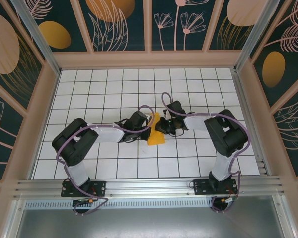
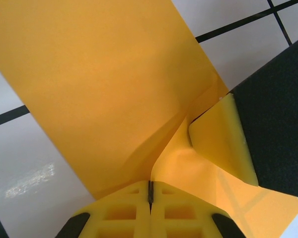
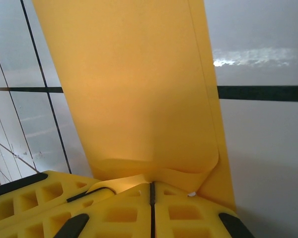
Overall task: Fold a paper plane with a square sheet of paper (fold left side to right side)
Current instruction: Fold the triangle a second time at the center of the table.
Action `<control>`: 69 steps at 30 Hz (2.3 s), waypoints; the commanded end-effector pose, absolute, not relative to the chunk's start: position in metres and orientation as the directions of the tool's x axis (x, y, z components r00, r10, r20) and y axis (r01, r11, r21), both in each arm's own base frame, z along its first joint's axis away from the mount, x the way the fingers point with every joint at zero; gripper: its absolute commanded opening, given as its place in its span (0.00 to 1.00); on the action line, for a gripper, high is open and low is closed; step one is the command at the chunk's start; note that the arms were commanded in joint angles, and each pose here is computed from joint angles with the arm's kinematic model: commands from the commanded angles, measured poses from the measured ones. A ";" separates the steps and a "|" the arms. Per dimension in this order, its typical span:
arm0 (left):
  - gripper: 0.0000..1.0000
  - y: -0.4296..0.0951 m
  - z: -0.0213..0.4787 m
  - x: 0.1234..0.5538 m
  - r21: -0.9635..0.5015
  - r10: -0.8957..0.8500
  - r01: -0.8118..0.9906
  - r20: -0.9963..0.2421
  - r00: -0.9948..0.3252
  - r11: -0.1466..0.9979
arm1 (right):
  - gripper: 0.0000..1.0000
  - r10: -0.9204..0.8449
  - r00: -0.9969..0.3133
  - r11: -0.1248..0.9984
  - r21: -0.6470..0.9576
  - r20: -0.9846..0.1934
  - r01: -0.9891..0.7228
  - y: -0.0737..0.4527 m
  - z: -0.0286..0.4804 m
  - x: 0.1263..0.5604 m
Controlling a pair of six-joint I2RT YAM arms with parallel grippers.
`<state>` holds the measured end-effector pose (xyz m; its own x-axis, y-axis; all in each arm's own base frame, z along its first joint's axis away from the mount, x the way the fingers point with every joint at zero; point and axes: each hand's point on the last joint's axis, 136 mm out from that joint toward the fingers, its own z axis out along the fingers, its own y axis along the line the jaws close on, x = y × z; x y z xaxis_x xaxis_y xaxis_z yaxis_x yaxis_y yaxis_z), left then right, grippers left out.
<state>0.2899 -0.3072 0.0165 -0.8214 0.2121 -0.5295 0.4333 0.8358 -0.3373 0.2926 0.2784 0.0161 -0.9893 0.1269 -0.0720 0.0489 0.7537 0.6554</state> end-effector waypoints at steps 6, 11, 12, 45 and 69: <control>0.14 -0.305 0.063 0.302 -0.319 0.180 0.431 -0.589 -0.788 0.844 | 0.10 0.129 -0.992 0.834 0.540 0.010 0.114 0.249 -0.027 0.264; 0.24 -0.305 0.087 0.298 -0.348 0.160 0.443 -0.610 -0.776 0.826 | 0.10 0.127 -0.992 0.832 0.544 0.009 0.111 0.249 -0.025 0.264; 0.25 -0.307 0.091 0.295 -0.359 0.160 0.452 -0.612 -0.775 0.817 | 0.10 0.126 -0.992 0.832 0.544 0.008 0.110 0.250 -0.025 0.264; 0.25 -0.332 0.026 0.231 -0.555 0.261 0.464 -0.407 -0.875 0.690 | 0.10 0.145 -0.989 0.830 0.544 0.006 0.125 0.242 -0.023 0.272; 0.10 -0.306 -0.012 0.212 -0.529 0.266 0.409 -0.327 -0.907 0.744 | 0.03 0.103 -0.985 0.764 0.645 -0.136 -0.009 0.254 0.031 0.290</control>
<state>0.2310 -0.3237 0.0140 -0.8737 0.2470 -0.4191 0.4593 0.7026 -0.5435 0.2929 0.2644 0.0212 -0.9886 0.1137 -0.0991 0.0199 0.7495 0.6618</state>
